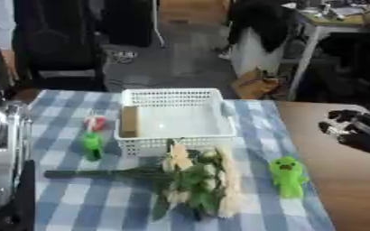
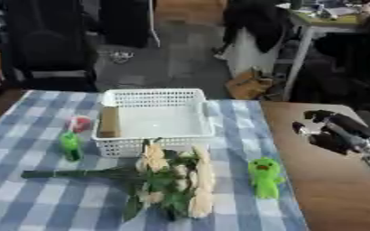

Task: Pick up objects on the table and place them in the box.

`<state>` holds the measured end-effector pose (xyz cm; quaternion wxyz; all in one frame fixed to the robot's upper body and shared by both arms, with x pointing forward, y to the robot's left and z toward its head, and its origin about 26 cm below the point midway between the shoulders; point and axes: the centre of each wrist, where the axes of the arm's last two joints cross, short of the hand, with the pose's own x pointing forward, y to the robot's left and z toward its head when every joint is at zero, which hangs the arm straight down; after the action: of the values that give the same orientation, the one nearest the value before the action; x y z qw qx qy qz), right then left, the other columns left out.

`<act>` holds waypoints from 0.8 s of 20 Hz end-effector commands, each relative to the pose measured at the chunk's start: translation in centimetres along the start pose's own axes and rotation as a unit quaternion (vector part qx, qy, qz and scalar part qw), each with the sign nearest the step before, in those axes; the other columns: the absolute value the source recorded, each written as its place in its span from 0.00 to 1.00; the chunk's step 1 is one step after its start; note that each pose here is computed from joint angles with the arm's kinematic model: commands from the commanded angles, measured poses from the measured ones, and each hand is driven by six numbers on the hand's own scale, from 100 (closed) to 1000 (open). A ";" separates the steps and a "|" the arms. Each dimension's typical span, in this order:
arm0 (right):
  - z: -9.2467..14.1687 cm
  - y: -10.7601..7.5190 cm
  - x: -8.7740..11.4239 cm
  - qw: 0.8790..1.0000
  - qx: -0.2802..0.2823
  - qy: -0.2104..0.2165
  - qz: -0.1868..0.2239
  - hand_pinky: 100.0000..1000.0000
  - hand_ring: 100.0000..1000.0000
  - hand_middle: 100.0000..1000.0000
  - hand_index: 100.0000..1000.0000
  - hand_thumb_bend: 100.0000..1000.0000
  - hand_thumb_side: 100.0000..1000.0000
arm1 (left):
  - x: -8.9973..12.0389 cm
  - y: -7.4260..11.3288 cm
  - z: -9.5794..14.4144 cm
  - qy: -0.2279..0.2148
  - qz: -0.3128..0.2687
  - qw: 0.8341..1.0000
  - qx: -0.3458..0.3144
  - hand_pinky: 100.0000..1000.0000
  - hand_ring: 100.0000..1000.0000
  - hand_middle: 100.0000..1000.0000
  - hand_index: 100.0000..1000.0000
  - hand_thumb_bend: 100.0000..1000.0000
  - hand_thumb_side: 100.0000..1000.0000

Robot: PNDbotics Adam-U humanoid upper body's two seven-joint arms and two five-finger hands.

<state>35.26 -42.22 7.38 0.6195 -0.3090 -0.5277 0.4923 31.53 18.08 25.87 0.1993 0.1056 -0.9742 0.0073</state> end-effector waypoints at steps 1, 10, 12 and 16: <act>0.0 -1.4 -0.4 1.000 -0.008 0.015 -0.019 0.79 0.89 0.88 1.00 0.29 1.00 | 0.7 -0.4 -0.7 -0.018 0.016 1.000 0.003 0.81 0.92 0.89 0.99 0.00 1.00; -0.8 0.0 -1.5 0.994 0.007 0.080 -0.074 0.80 0.91 0.89 1.00 0.26 1.00 | 1.0 -1.2 -0.6 -0.019 0.041 0.999 0.006 0.81 0.92 0.89 0.99 0.00 1.00; -0.9 0.6 -1.8 0.992 0.008 0.093 -0.082 0.81 0.91 0.89 1.00 0.24 1.00 | 1.1 -1.4 -0.5 -0.020 0.047 0.999 0.006 0.81 0.92 0.89 0.99 0.00 1.00; -1.0 1.6 -2.4 0.990 0.004 0.110 -0.087 0.81 0.91 0.89 1.00 0.23 1.00 | 1.2 -1.8 -0.5 -0.022 0.059 0.998 0.005 0.81 0.92 0.89 0.99 0.00 1.00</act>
<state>35.45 -42.99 3.53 0.7217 -0.2933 -0.4744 0.4100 31.34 16.55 25.85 0.1954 0.0617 -0.9786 0.0199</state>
